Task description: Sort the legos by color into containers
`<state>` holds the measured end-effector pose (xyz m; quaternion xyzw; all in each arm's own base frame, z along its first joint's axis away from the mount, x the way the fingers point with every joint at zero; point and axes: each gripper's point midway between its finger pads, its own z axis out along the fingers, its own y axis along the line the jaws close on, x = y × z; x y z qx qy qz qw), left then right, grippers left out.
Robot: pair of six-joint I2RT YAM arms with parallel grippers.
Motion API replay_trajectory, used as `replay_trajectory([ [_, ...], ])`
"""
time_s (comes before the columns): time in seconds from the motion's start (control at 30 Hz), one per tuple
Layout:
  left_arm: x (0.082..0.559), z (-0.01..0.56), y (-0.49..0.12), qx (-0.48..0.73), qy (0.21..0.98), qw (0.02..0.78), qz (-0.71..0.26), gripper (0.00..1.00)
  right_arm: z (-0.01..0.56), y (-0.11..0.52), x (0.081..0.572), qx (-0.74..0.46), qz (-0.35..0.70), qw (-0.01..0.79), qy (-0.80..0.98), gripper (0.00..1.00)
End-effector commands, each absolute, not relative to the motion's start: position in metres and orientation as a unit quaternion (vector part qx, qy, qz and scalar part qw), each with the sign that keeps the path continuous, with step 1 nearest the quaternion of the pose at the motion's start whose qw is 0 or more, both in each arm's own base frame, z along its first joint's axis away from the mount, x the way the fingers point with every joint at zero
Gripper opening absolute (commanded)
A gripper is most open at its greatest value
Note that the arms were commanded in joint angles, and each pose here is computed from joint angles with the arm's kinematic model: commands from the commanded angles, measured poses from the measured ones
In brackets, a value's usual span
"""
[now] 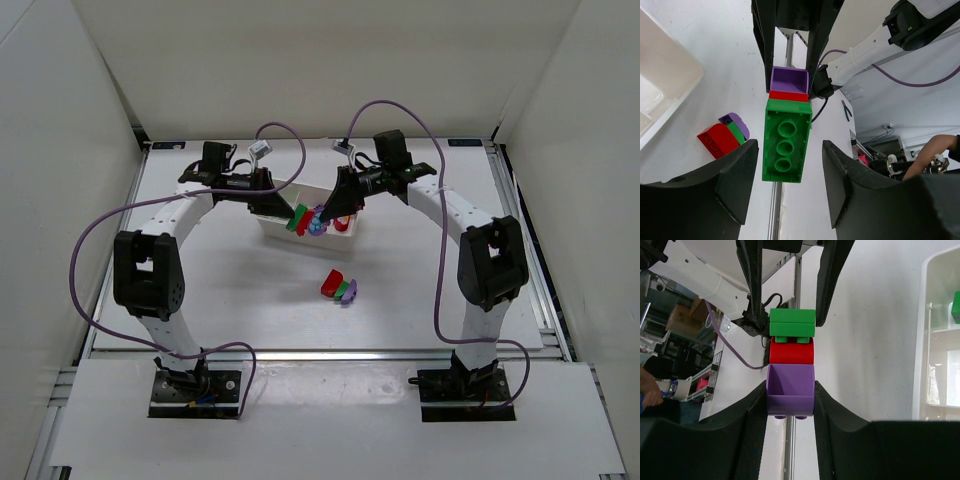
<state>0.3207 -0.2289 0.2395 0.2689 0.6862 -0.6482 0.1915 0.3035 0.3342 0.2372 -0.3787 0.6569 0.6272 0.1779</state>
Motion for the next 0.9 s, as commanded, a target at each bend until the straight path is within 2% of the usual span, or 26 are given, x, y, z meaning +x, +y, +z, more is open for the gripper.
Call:
replay_trajectory([
  [0.0,0.3,0.27,-0.229,0.307,0.647,0.207,-0.667,0.56,0.256,0.34,0.309,-0.4,0.63,0.202,0.634,0.0],
  [0.03,0.3,0.27,-0.229,0.307,0.647,0.207,-0.667,0.56,0.256,0.34,0.309,-0.4,0.63,0.202,0.634,0.0],
  [0.07,0.302,0.269,-0.229,0.306,0.65,0.208,-0.664,0.45,0.255,0.341,0.31,-0.4,0.63,0.201,0.635,0.0],
  [0.13,0.302,0.269,-0.229,0.304,0.652,0.208,-0.662,0.35,0.255,0.34,0.31,-0.4,0.63,0.202,0.634,0.0],
  [0.17,0.302,0.267,-0.229,0.307,0.653,0.211,-0.66,0.26,0.255,0.34,0.309,-0.399,0.63,0.201,0.635,0.0],
  [0.3,0.302,0.266,-0.229,0.304,0.657,0.212,-0.657,0.15,0.253,0.339,0.308,-0.399,0.63,0.199,0.636,0.0],
  [0.87,0.338,0.278,-0.187,0.282,0.669,0.279,-0.628,0.12,0.245,0.312,0.284,-0.393,0.622,0.195,0.649,0.0],
])
